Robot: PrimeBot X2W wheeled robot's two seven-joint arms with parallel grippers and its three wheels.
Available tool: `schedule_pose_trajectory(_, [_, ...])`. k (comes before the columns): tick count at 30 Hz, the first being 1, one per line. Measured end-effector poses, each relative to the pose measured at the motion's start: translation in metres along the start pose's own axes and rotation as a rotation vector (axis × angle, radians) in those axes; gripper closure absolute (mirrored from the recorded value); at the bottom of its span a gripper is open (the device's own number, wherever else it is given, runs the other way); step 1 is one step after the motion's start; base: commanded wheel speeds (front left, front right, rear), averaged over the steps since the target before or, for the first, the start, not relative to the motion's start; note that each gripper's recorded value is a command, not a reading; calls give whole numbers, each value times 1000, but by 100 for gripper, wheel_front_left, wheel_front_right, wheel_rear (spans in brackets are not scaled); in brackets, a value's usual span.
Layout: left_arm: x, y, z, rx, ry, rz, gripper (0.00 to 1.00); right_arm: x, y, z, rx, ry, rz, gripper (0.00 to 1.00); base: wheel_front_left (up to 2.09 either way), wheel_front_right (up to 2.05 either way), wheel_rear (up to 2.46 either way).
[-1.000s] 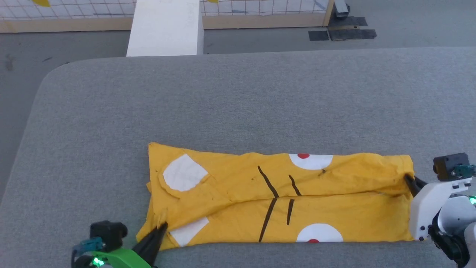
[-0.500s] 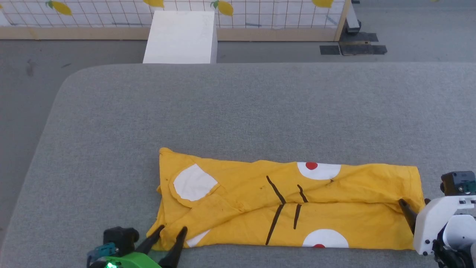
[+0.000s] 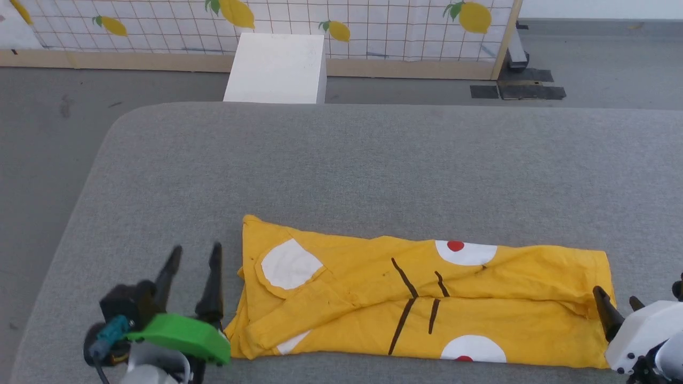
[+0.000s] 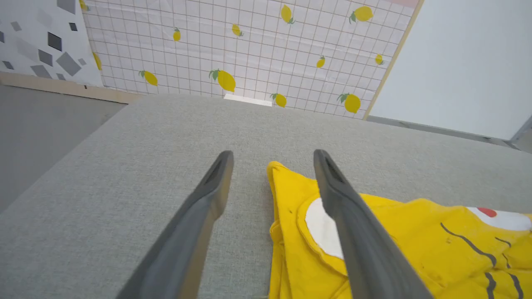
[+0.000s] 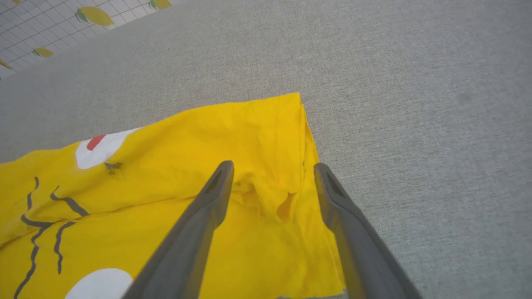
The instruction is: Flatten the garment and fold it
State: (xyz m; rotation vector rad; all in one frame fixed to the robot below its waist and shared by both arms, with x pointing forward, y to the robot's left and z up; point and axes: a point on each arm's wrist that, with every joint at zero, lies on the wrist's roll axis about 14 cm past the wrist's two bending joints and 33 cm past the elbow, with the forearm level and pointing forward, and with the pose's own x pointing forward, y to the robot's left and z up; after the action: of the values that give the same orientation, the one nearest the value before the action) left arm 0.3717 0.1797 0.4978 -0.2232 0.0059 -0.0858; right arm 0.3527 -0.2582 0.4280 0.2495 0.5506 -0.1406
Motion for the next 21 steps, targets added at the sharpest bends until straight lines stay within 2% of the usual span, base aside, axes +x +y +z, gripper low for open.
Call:
schedule_pose_trajectory(4, [10, 5, 28, 45, -105, 35, 0, 6, -5, -6, 48, 14, -25, 0, 0, 0, 0])
schedule_pose_trajectory(11, [19, 5, 32, 90, -132, 26, 0, 23, -8, -8, 128, 41, -46, 0, 0, 0, 0])
schedule_pose_trajectory(21, [24, 1, 20, 100, -103, 5, 0, 36, -17, -44, 157, 279, -96, 0, 0, 0, 0])
